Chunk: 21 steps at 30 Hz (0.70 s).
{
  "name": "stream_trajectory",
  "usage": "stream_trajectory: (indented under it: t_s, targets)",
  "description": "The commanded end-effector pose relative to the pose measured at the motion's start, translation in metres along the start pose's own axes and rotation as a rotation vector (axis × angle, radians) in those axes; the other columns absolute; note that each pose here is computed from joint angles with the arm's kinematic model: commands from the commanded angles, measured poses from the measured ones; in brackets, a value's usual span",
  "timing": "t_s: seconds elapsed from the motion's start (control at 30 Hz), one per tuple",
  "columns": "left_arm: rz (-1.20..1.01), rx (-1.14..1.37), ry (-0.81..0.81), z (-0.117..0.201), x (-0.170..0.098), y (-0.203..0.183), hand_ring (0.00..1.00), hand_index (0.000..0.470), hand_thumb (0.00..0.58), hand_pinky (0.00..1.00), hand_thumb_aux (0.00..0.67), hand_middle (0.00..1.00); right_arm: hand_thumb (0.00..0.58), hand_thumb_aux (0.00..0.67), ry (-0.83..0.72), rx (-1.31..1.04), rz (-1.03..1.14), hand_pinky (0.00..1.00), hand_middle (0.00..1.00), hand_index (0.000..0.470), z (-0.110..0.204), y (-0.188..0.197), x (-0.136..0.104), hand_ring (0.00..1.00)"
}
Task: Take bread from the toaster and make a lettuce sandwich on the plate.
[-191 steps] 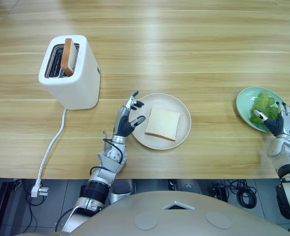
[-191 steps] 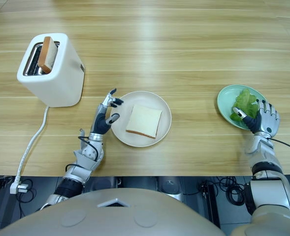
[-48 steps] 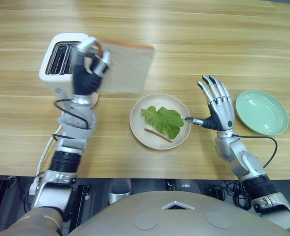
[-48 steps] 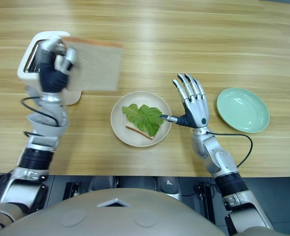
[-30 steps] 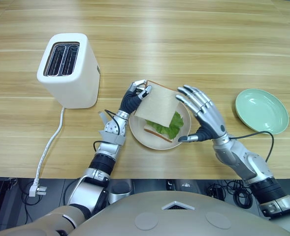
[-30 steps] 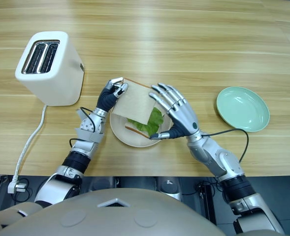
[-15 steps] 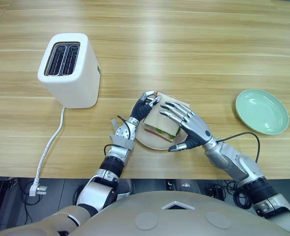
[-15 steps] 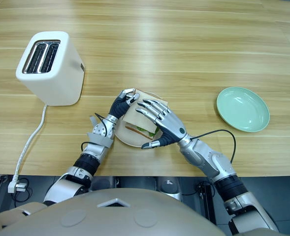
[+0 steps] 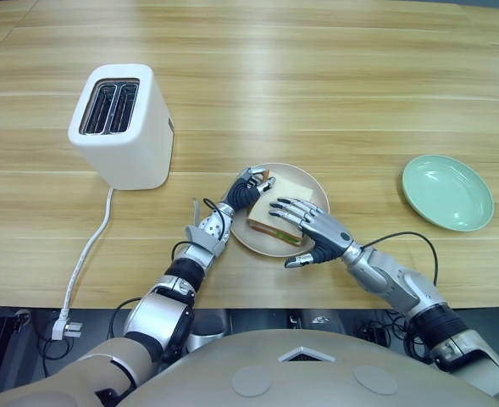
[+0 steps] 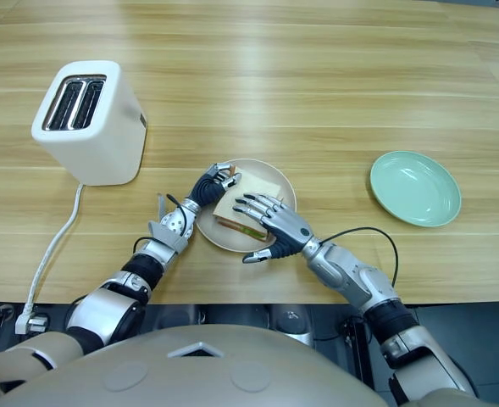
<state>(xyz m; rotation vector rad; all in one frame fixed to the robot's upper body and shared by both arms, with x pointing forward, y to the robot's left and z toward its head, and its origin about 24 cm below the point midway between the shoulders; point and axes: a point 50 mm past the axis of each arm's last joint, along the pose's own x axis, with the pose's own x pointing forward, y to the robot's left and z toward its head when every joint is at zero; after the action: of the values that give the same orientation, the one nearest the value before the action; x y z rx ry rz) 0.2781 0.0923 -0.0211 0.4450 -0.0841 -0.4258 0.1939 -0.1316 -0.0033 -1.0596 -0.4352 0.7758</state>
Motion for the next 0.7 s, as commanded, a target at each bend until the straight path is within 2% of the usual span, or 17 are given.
stream_trajectory:
  t_s: [0.03,0.3,0.5,0.57,0.6,0.67,0.7]
  targets:
    - [0.052,0.165,-0.029,0.003,0.002,0.015,0.00,0.000,0.000,0.00,0.000,0.00,0.000,0.000,0.102,0.042,0.279,0.00,0.00,0.000,-0.009,0.041,-0.020,0.00]
    - [0.331,0.438,-0.155,0.028,0.004,0.071,0.00,0.000,0.000,0.00,0.000,0.00,0.000,0.000,0.121,-0.011,0.253,0.00,0.00,0.000,-0.019,0.031,-0.016,0.00]
    - [0.535,0.587,-0.249,0.051,-0.013,0.109,0.00,0.000,0.000,0.00,0.000,0.00,0.000,0.000,0.066,-0.054,0.125,0.00,0.00,0.000,-0.015,0.015,-0.002,0.00]
    - [0.564,0.573,-0.301,0.060,-0.022,0.115,0.00,0.000,0.000,0.00,0.000,0.00,0.000,0.000,0.030,-0.086,0.009,0.00,0.00,0.000,-0.010,0.001,0.003,0.00]
    - [0.524,0.528,-0.331,0.063,-0.026,0.110,0.00,0.000,0.000,0.00,0.000,0.00,0.000,0.000,0.005,-0.098,-0.116,0.00,0.00,0.000,-0.006,-0.014,0.006,0.00]
    - [0.367,0.365,-0.386,0.066,-0.035,0.090,0.00,0.000,0.000,0.00,0.000,0.00,0.000,0.000,-0.037,-0.079,-0.385,0.00,0.00,0.000,0.004,-0.048,0.005,0.00]
    - [0.267,0.278,-0.409,0.066,-0.042,0.077,0.04,0.000,0.000,0.04,0.000,0.04,0.000,0.000,-0.051,-0.049,-0.484,0.00,0.00,0.000,0.008,-0.061,0.002,0.00]
